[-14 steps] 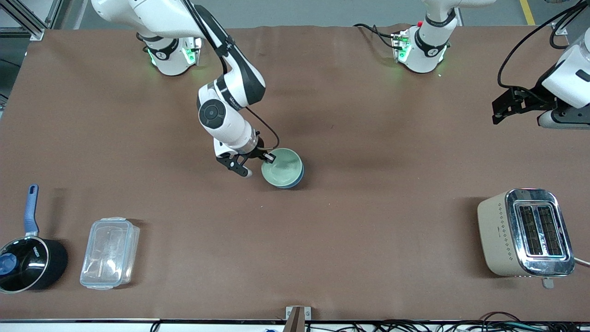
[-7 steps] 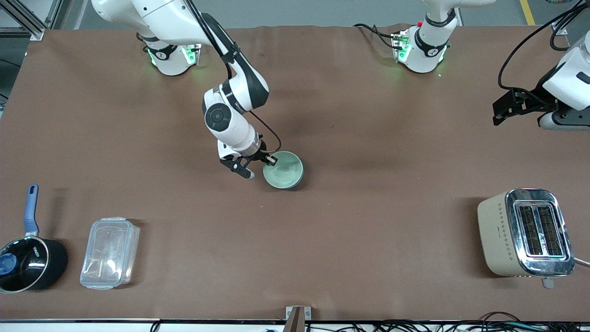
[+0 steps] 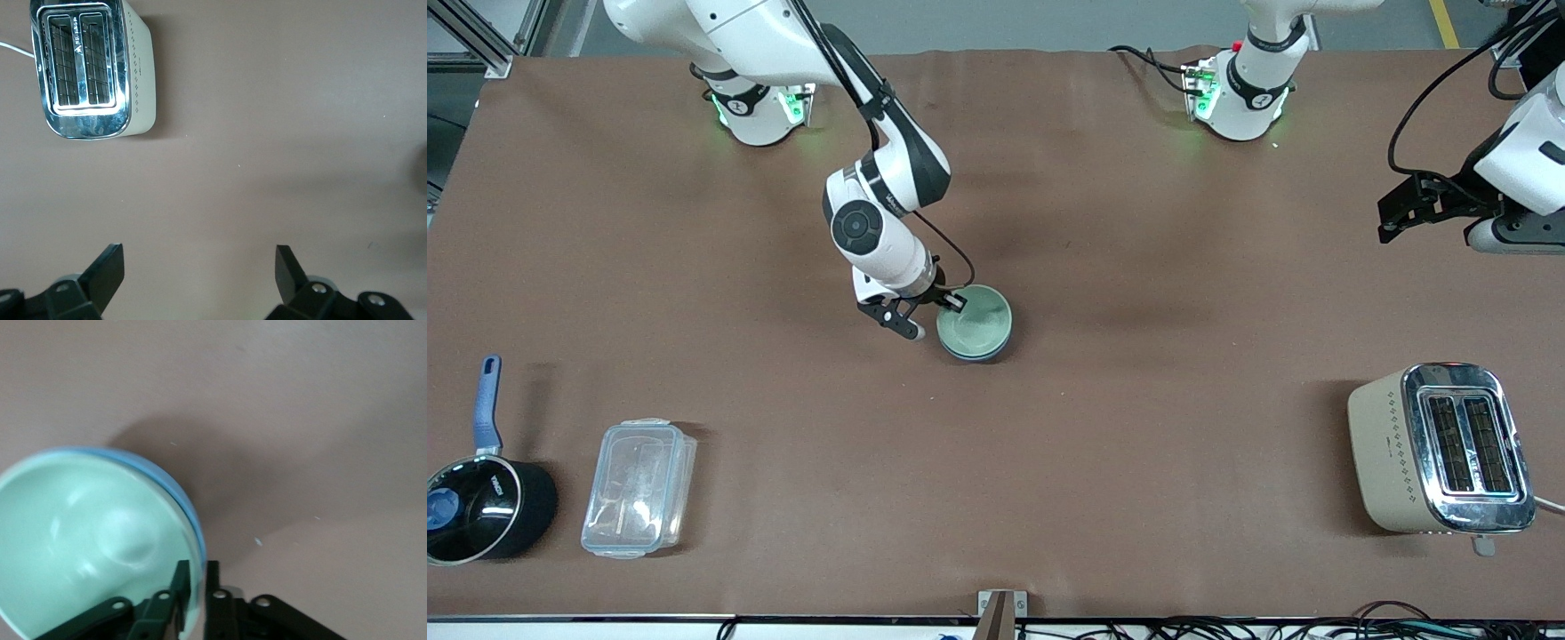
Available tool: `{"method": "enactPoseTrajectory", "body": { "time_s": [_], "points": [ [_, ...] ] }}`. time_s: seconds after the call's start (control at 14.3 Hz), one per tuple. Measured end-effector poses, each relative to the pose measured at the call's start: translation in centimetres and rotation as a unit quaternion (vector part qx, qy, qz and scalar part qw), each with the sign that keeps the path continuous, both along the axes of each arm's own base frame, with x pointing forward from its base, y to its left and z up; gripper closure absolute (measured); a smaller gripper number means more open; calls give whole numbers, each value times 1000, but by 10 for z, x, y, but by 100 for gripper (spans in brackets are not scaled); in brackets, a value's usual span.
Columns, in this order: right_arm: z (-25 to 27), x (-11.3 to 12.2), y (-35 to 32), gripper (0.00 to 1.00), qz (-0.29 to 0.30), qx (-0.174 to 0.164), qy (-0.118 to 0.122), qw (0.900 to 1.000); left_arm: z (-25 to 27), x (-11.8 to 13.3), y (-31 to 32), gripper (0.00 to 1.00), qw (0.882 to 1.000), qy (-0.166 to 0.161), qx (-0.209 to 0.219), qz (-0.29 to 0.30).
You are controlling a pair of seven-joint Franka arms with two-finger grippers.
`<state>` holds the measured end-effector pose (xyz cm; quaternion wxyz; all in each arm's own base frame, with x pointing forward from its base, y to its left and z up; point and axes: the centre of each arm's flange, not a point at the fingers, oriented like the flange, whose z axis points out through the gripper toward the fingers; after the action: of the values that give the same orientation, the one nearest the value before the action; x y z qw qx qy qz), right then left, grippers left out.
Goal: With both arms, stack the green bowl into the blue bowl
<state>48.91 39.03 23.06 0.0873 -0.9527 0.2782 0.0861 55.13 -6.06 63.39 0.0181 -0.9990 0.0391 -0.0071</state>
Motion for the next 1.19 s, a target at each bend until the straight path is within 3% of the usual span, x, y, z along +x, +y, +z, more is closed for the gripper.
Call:
{"method": "enactPoseTrajectory", "body": {
  "time_s": [0.28, 0.42, 0.56, 0.77, 1.19],
  "points": [
    [53, 30, -30, 37, -15, 5, 30, 999, 0, 0, 0, 0, 1000, 0, 0, 0],
    [103, 54, -69, 19, -18, 3, 13, 1000, 0, 0, 0, 0, 1000, 0, 0, 0],
    [146, 69, -113, 0, -5, -32, -17, 999, 0, 0, 0, 0, 1000, 0, 0, 0],
    [182, 86, -186, 0, 24, -70, -58, 996, 0, 0, 0, 0, 1000, 0, 0, 0],
    [199, 111, -406, 0, 178, -70, -98, 977, 0, 0, -3, 0, 1000, -1, 0, -3]
  ]
}}
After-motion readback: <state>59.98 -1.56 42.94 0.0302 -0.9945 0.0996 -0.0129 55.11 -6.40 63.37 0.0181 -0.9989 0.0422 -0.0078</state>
